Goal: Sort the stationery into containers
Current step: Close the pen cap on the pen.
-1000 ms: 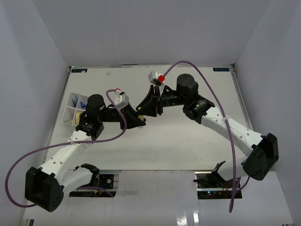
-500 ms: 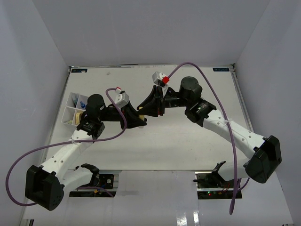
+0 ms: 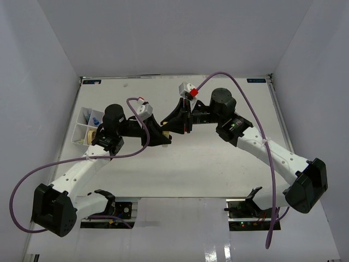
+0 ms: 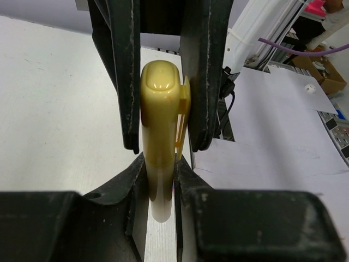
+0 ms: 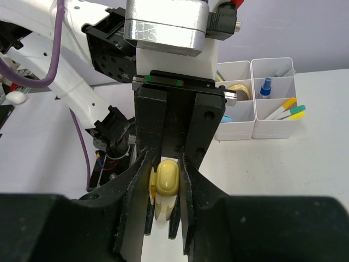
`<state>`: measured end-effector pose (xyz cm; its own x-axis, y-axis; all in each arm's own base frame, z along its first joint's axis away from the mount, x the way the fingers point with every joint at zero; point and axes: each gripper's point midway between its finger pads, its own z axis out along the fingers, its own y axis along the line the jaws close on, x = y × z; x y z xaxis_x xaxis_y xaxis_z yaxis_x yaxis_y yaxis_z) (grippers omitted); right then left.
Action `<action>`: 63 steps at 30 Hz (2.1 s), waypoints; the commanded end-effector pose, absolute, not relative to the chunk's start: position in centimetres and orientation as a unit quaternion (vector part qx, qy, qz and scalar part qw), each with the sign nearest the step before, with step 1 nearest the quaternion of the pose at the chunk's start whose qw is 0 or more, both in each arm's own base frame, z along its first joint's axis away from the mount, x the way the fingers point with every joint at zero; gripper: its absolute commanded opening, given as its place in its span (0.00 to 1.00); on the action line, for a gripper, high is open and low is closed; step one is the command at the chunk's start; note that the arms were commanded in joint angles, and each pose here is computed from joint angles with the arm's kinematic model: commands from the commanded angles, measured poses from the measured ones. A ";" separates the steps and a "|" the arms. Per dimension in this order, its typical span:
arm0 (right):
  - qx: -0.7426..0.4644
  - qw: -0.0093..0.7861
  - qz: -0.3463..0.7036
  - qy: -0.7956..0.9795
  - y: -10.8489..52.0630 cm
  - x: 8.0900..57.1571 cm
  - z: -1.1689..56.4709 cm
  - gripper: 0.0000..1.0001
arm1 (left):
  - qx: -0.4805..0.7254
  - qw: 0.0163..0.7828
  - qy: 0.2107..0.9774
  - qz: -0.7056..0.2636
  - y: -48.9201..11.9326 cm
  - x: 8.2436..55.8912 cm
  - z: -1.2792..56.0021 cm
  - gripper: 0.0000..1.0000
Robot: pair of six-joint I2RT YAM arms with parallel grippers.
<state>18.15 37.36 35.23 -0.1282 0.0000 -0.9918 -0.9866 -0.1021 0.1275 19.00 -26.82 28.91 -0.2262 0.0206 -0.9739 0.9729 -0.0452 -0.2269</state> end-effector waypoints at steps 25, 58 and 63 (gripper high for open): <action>-0.519 0.257 0.558 0.595 36.3 13.5 23.5 0.08 | 0.469 0.565 0.435 -0.522 -26.7 20.2 40.2 0.00; -0.515 0.176 0.549 0.634 34.5 10.8 18.3 0.08 | 0.467 0.598 0.416 -0.501 -26.2 21.1 42.9 0.00; -0.516 0.175 0.550 0.633 34.4 10.5 18.0 0.08 | 0.465 0.602 0.411 -0.503 -26.0 21.0 43.4 0.00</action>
<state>19.37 36.96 33.87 -0.0141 0.0290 -0.9995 -0.9998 -0.0171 0.0136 19.84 -27.23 29.43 -0.2708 0.0300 -0.9622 0.9601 -0.0643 -0.2722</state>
